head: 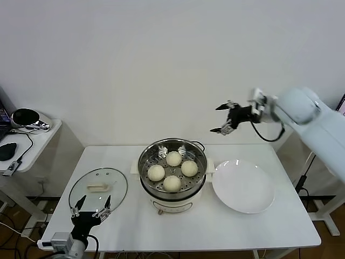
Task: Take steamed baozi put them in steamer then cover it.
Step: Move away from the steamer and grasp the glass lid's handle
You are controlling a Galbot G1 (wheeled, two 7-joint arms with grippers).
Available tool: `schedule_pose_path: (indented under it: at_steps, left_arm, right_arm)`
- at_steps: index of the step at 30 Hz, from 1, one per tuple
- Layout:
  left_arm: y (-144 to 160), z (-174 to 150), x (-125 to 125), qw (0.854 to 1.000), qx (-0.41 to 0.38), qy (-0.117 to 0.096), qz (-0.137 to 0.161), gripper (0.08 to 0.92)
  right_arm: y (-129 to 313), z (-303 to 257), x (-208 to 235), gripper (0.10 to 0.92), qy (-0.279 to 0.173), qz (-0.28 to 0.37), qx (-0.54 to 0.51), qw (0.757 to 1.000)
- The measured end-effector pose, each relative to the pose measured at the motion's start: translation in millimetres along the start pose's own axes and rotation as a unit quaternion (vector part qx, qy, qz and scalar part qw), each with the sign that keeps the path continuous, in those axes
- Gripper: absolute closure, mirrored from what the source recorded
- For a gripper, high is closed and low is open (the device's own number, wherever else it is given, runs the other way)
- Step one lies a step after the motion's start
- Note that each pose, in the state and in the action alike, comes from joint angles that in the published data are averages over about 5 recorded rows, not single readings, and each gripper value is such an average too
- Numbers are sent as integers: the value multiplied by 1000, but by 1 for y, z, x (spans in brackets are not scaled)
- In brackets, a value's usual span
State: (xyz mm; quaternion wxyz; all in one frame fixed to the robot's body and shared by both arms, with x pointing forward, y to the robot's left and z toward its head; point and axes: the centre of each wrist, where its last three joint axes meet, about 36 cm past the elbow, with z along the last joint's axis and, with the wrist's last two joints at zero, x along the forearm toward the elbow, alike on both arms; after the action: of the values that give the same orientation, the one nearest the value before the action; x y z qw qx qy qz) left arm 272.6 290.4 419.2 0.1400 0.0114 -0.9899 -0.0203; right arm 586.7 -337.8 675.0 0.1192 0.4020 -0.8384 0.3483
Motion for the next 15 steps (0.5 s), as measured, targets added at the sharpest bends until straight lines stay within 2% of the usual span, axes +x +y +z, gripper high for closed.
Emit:
schedule_pose_path:
  at_steps: [7,15]
  left_arm:
    - [0,-3,-2,1000,2,-7,2,177]
    - [1,2,-7,1000,-13,-6,2,177]
  right_arm:
    - [51,64,24,200,-76,114,-81,987]
    - [135,137,23,200,-142,224,-191,945]
